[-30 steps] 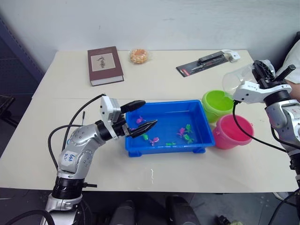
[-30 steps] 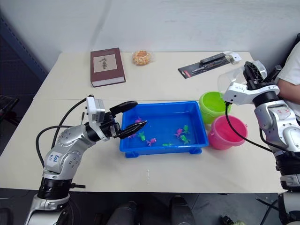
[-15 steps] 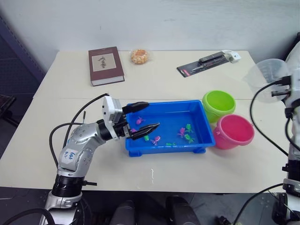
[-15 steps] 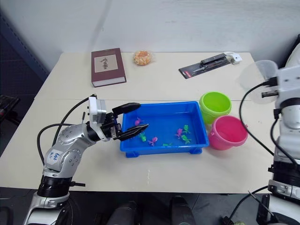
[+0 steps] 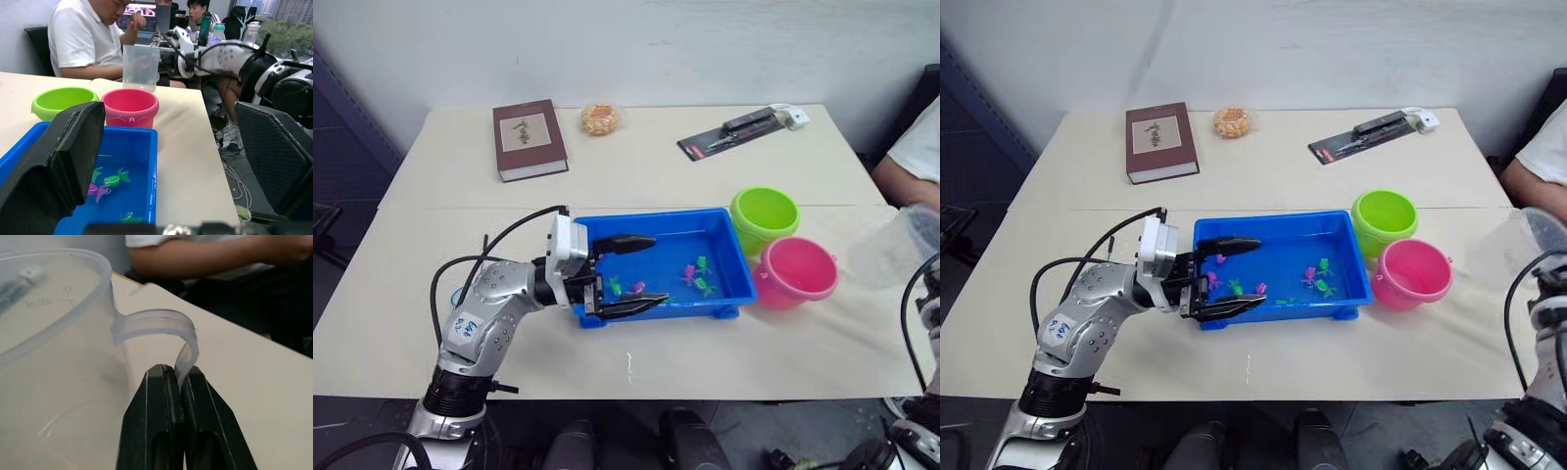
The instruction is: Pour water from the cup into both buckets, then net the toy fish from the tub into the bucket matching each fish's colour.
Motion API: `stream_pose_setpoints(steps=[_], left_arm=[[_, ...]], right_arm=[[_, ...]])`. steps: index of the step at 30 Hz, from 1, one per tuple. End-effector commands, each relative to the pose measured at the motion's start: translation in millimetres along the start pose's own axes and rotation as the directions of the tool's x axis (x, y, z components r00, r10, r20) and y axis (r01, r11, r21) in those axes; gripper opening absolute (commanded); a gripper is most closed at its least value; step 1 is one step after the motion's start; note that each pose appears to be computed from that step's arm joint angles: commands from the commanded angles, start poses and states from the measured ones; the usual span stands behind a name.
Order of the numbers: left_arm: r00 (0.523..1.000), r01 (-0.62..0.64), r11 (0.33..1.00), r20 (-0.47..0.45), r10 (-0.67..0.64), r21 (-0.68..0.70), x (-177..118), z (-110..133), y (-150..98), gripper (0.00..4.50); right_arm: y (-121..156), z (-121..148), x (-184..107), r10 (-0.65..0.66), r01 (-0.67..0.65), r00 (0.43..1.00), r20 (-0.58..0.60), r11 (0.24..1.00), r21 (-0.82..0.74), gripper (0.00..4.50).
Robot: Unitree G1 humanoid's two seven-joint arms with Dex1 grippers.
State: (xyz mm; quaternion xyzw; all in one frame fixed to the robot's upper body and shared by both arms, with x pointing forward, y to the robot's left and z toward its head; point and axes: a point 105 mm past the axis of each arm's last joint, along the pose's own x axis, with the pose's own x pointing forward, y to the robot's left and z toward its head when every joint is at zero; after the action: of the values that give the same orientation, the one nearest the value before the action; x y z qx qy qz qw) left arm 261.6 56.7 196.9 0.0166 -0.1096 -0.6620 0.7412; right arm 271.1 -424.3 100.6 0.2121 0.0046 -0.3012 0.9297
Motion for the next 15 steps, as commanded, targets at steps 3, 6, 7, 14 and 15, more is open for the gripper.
stream_pose_setpoints(steps=[3,6,7,14,15], left_arm=[[1.0,0.01,0.999,0.021,-0.011,0.036,4.6,13.2,-5.0,4.5],[1.0,0.012,0.999,0.013,-0.012,0.037,5.4,14.0,-6.4,4.5],[1.0,0.013,0.999,0.005,-0.014,0.037,4.1,13.4,-7.1,4.5],[1.0,0.001,0.999,-0.031,0.0,0.033,-6.2,11.2,-6.0,4.5],[0.999,-0.004,0.999,-0.039,0.005,0.032,-9.1,10.4,-5.5,4.5]], right_arm=[[-0.4,-9.2,2.0,-0.012,0.011,0.999,0.052,1.0,0.022,0.04],[-2.2,-13.8,2.8,-0.009,0.009,0.999,0.052,1.0,-0.003,0.04],[-4.8,-12.4,1.4,-0.006,0.008,0.998,0.066,1.0,-0.015,0.38],[-4.9,-10.6,-17.7,0.052,-0.049,0.998,0.03,0.994,-0.099,3.66],[-3.6,-10.9,-25.4,0.078,-0.076,0.997,0.009,0.989,-0.124,4.15]])
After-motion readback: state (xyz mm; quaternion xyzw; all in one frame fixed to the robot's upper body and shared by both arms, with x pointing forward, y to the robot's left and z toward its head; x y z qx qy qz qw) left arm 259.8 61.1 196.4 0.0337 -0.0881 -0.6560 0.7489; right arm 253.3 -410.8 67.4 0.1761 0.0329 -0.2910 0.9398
